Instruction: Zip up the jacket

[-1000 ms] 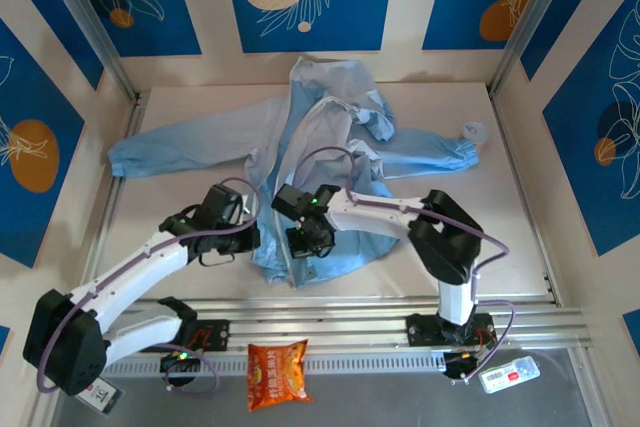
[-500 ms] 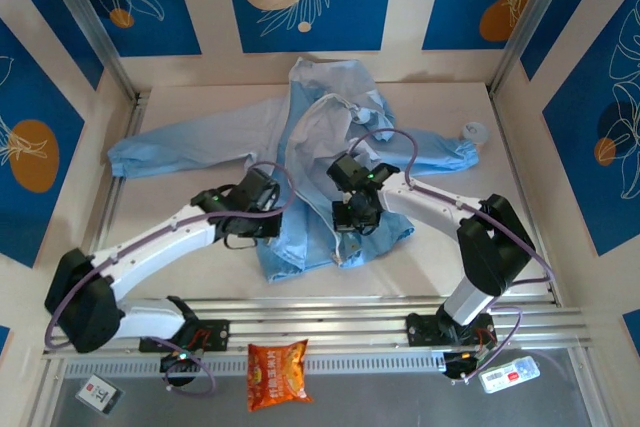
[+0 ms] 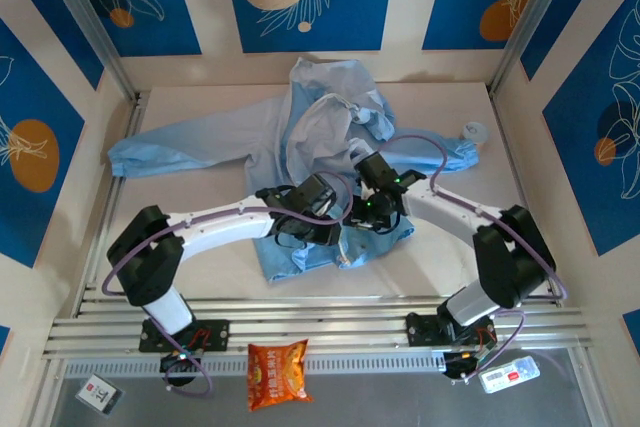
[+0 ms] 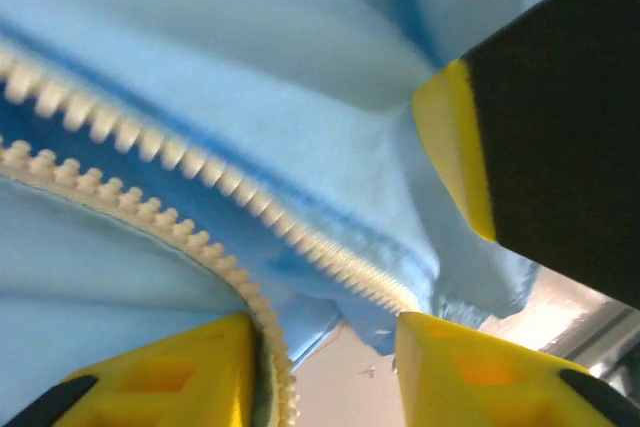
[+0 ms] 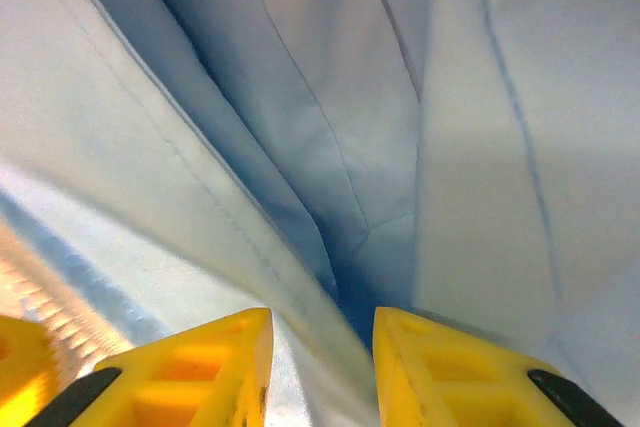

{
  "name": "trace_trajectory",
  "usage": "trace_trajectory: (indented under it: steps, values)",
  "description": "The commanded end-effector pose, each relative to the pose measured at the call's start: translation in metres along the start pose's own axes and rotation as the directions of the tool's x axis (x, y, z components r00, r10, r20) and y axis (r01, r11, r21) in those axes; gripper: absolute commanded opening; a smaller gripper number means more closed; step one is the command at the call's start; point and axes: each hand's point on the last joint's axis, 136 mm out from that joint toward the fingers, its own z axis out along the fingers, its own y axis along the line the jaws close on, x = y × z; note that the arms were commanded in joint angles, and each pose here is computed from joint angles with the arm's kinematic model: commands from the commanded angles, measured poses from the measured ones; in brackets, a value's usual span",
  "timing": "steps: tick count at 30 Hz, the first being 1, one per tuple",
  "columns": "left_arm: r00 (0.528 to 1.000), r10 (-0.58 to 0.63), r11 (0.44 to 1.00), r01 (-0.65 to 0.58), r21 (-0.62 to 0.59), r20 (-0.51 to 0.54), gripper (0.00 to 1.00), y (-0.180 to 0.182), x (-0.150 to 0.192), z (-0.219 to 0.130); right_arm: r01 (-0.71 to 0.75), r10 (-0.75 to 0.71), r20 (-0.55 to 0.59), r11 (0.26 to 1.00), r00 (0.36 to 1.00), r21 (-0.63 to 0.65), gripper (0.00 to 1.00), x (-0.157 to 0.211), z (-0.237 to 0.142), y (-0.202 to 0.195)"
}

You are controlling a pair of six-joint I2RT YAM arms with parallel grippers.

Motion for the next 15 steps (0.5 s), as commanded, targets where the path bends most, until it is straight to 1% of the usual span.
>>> trace_trajectory:
  steps: [1, 4, 6, 9, 11, 15]
  values:
    - [0.998, 0.011, 0.994, -0.018, 0.111, 0.068, 0.44, -0.019, -0.02, -0.03, -0.01, 0.01, 0.033, 1.0, 0.999, -0.005, 0.33, 0.001, -0.02, -0.003]
    - [0.994, -0.029, 0.992, 0.015, 0.129, 0.108, 0.48, -0.005, -0.022, -0.049, -0.016, 0.018, 0.043, 0.999, 0.999, -0.035, 0.33, 0.001, -0.03, 0.004]
    - [0.989, -0.071, 0.987, 0.051, 0.153, 0.133, 0.51, 0.006, -0.021, -0.059, -0.018, 0.02, 0.023, 0.997, 1.0, -0.07, 0.33, 0.005, -0.033, 0.013]
    - [0.979, -0.13, 0.979, 0.102, 0.176, 0.158, 0.52, 0.024, -0.017, -0.068, -0.014, 0.012, -0.017, 0.993, 1.0, -0.115, 0.33, 0.012, -0.032, 0.028]
    - [0.974, -0.164, 0.978, 0.139, 0.158, 0.159, 0.47, 0.04, -0.01, -0.068, -0.013, 0.005, -0.053, 0.989, 0.999, -0.15, 0.33, 0.018, -0.028, 0.04]
    - [0.968, -0.224, 0.967, 0.206, 0.153, 0.117, 0.32, 0.061, 0.01, -0.053, -0.015, -0.008, -0.118, 0.981, 0.993, -0.194, 0.33, 0.032, -0.017, 0.064]
